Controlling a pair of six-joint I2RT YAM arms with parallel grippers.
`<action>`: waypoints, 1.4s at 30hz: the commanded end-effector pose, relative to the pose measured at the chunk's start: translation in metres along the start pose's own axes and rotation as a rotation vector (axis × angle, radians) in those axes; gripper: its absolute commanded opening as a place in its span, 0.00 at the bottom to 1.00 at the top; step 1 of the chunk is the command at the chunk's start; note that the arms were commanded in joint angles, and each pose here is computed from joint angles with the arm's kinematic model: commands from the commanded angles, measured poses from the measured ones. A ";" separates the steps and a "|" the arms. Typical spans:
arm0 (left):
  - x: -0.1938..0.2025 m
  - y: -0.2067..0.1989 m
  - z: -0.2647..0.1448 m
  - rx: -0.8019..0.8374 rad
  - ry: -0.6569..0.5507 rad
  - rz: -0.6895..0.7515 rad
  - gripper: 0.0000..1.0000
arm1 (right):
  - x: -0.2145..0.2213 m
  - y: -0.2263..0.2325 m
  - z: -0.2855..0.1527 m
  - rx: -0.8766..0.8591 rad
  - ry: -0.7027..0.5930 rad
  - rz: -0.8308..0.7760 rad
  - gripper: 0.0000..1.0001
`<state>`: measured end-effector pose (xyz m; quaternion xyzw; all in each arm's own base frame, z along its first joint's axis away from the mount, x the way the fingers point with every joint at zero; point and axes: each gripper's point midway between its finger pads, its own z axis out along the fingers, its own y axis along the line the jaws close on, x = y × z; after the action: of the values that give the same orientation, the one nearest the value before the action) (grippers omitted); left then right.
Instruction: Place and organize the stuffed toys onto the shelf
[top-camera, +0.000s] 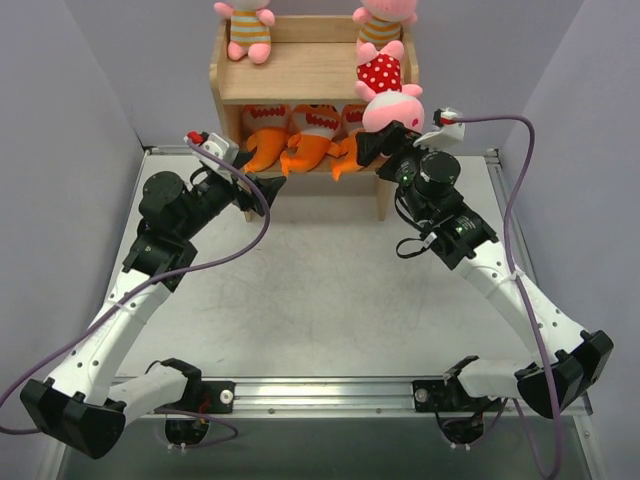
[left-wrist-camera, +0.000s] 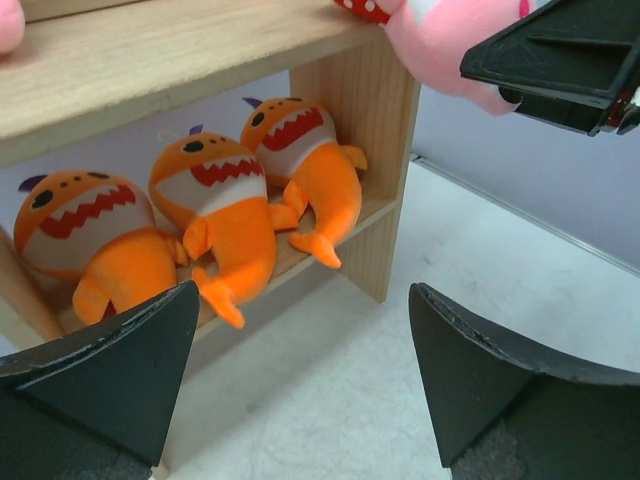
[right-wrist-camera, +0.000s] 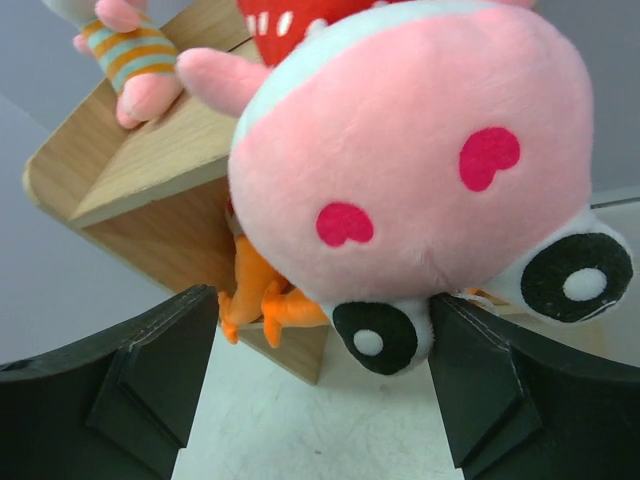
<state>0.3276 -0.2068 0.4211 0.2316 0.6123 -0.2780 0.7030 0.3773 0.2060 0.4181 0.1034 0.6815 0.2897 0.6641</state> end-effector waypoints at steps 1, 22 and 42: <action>0.009 0.008 -0.014 -0.054 0.039 0.036 0.95 | -0.029 -0.009 0.011 0.049 -0.169 0.109 0.80; 0.009 -0.002 -0.023 0.065 0.091 0.129 0.95 | -0.024 0.035 -0.035 -0.262 0.028 -0.315 0.00; 0.002 -0.046 -0.059 0.345 0.289 0.294 0.95 | 0.063 0.004 -0.117 -0.465 0.530 -0.849 0.00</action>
<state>0.2597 -0.1999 0.4166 0.4461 0.6078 -0.2378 0.6124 0.2698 0.2141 0.3495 -0.3655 0.7481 0.1767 0.5249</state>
